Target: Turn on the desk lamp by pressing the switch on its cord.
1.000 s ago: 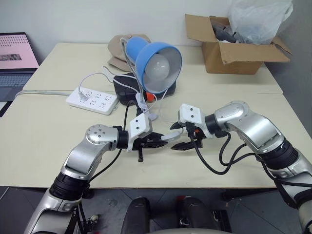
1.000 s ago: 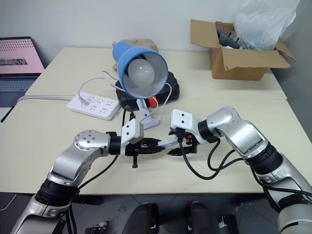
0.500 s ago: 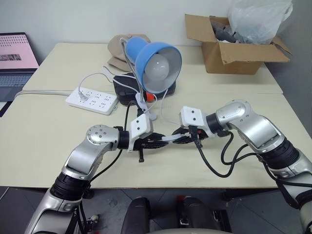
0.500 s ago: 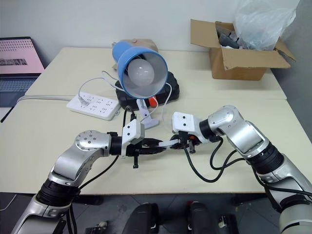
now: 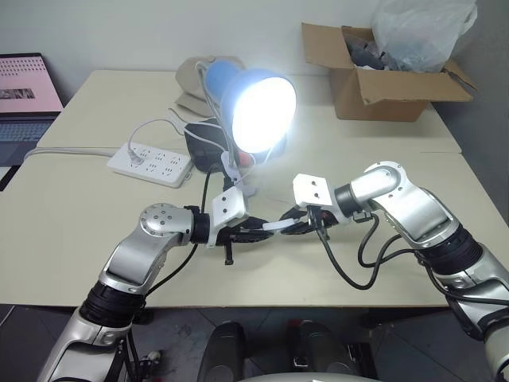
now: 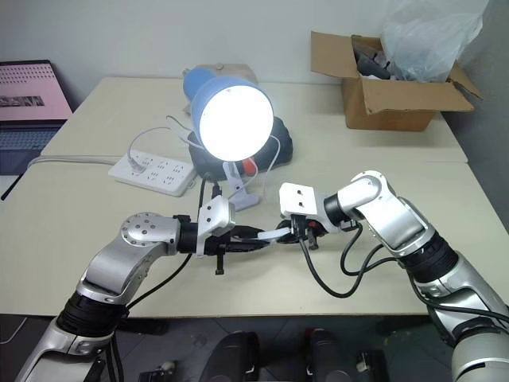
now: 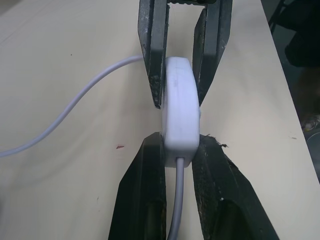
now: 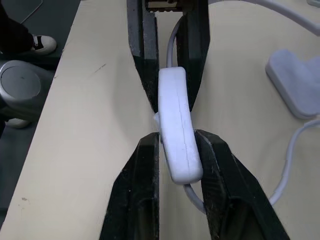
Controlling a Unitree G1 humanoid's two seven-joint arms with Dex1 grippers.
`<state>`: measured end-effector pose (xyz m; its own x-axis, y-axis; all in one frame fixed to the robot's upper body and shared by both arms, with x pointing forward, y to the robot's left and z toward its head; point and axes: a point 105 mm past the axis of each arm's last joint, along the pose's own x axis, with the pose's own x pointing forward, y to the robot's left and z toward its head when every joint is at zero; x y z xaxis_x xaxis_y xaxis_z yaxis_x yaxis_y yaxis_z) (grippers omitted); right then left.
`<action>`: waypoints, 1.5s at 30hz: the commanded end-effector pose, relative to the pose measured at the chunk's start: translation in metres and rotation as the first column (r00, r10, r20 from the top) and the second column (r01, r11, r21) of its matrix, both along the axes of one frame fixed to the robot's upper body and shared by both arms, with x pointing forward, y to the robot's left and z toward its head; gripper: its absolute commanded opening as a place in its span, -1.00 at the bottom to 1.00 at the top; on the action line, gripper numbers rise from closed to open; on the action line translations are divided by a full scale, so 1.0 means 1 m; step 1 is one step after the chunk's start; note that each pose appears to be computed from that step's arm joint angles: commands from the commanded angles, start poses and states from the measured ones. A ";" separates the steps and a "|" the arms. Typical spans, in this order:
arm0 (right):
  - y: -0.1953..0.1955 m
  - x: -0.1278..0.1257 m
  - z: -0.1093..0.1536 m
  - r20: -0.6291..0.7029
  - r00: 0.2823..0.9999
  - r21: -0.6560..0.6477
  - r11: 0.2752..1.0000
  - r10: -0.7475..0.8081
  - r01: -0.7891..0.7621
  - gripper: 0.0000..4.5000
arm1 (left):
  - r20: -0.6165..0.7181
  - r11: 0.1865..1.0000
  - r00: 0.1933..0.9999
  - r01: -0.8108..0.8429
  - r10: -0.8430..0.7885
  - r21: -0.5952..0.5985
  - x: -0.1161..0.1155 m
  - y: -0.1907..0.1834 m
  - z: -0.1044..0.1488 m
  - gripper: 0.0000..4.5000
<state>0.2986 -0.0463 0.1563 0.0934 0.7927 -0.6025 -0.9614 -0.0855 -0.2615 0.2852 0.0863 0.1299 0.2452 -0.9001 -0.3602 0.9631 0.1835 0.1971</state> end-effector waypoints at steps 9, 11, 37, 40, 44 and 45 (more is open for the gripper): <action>-0.013 -0.003 0.034 0.161 0.987 0.060 0.998 -0.008 -0.002 0.83 | 0.098 0.999 0.995 0.021 -0.025 0.042 0.007 -0.004 0.000 -0.82; -0.022 -0.007 0.039 0.183 0.983 0.075 0.997 -0.034 0.020 1.00 | 0.131 0.999 0.991 -0.002 -0.004 0.051 0.015 -0.006 -0.003 -0.82; -0.079 -0.051 0.013 0.190 0.909 0.156 0.925 -0.371 0.345 1.00 | 0.226 0.994 0.972 -0.087 0.070 0.067 0.060 -0.021 -0.033 -0.02; -0.080 -0.045 0.016 0.197 0.905 0.170 0.922 -0.377 0.347 1.00 | 0.234 0.992 0.969 -0.099 0.079 0.075 0.055 -0.012 -0.030 0.29; -0.084 -0.042 0.019 0.189 0.902 0.187 0.915 -0.389 0.356 1.00 | 0.261 0.991 0.958 -0.134 0.123 0.026 0.051 -0.005 -0.014 0.65; -0.085 -0.040 0.020 0.186 0.899 0.198 0.911 -0.397 0.362 1.00 | 0.274 0.990 0.953 -0.139 0.128 0.018 0.049 -0.002 -0.010 0.73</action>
